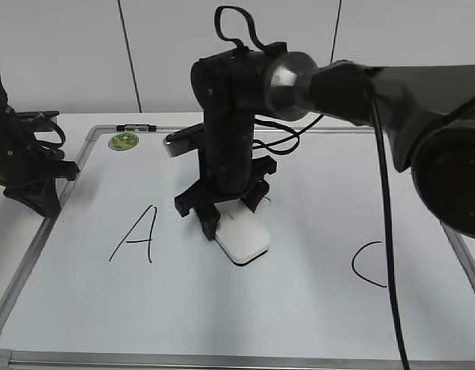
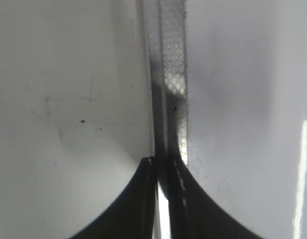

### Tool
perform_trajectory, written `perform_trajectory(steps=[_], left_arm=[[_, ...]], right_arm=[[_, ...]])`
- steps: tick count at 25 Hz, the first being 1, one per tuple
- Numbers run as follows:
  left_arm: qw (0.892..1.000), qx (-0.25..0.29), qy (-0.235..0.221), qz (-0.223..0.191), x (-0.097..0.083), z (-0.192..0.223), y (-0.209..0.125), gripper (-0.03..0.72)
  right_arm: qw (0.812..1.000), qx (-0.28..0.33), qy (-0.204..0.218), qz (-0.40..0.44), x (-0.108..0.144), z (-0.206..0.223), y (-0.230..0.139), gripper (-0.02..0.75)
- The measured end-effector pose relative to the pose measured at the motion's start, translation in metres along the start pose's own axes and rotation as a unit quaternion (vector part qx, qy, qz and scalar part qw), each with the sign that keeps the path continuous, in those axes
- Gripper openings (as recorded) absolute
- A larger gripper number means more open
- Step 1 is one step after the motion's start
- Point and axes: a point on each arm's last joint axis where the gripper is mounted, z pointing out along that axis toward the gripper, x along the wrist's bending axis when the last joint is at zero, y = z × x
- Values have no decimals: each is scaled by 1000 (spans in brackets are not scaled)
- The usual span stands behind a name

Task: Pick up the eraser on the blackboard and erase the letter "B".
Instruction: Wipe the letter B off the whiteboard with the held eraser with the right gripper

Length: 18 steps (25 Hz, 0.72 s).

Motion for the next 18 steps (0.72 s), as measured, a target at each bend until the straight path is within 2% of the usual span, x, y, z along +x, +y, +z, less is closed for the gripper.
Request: perform_trajectory(steps=[5, 9, 14, 18], left_arm=[[1000, 0, 0, 0, 0, 0, 0, 41], [1000, -1, 0, 0, 0, 0, 0, 41], [1000, -2, 0, -1, 0, 0, 0, 41], [1000, -3, -1, -1, 0, 0, 1, 41]], right_arm=[[1000, -1, -13, 9, 3, 0, 0, 502], [999, 1, -8, 31, -7, 1, 0, 502], [998, 2, 8, 65, -27, 0, 0, 502], [995, 1, 4, 95, -56, -1, -1, 502]])
